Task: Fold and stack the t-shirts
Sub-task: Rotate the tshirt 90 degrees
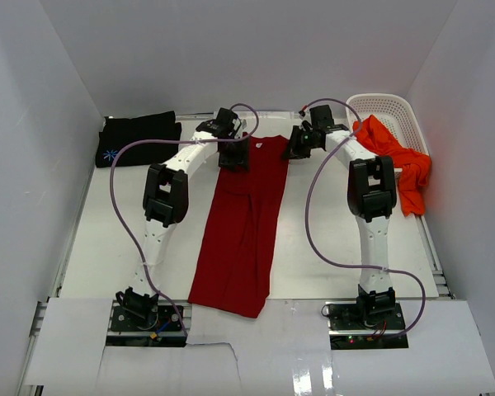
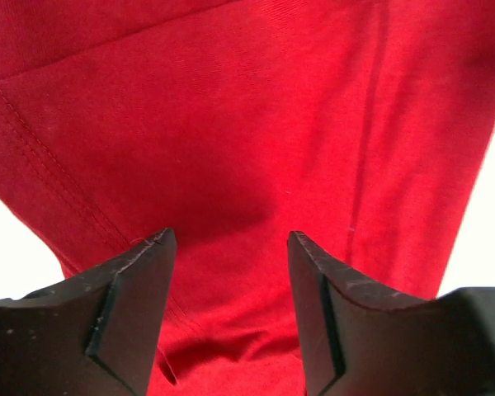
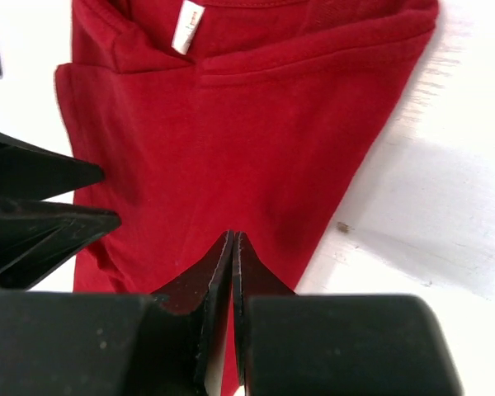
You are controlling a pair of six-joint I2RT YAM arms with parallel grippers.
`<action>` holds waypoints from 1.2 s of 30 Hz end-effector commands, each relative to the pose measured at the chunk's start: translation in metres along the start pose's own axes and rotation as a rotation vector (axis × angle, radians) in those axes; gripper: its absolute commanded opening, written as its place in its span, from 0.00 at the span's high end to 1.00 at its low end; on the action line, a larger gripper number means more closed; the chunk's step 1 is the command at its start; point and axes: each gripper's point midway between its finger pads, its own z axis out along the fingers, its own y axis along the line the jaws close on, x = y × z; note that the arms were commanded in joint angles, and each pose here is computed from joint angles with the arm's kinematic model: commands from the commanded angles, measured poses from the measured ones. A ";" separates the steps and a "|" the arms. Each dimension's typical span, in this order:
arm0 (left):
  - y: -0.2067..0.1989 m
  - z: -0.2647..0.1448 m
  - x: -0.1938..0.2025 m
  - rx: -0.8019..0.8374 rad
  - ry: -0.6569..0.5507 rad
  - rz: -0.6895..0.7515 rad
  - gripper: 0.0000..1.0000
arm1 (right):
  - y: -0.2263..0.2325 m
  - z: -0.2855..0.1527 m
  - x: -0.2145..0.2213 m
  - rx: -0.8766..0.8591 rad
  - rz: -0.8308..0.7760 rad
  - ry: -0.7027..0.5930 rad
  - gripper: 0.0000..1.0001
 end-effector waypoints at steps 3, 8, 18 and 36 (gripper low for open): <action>0.007 -0.002 -0.015 -0.045 -0.054 0.018 0.42 | -0.013 0.011 0.008 0.035 0.005 0.017 0.92; 0.012 0.006 -0.016 -0.057 -0.059 0.018 0.61 | -0.019 0.014 0.015 0.051 0.010 0.029 0.92; 0.048 0.016 -0.010 -0.126 -0.037 -0.055 0.56 | -0.030 0.039 0.025 0.054 0.029 0.065 0.92; 0.142 0.003 -0.002 -0.222 -0.015 -0.308 0.50 | 0.028 0.053 -0.043 -0.152 -0.060 -0.078 0.89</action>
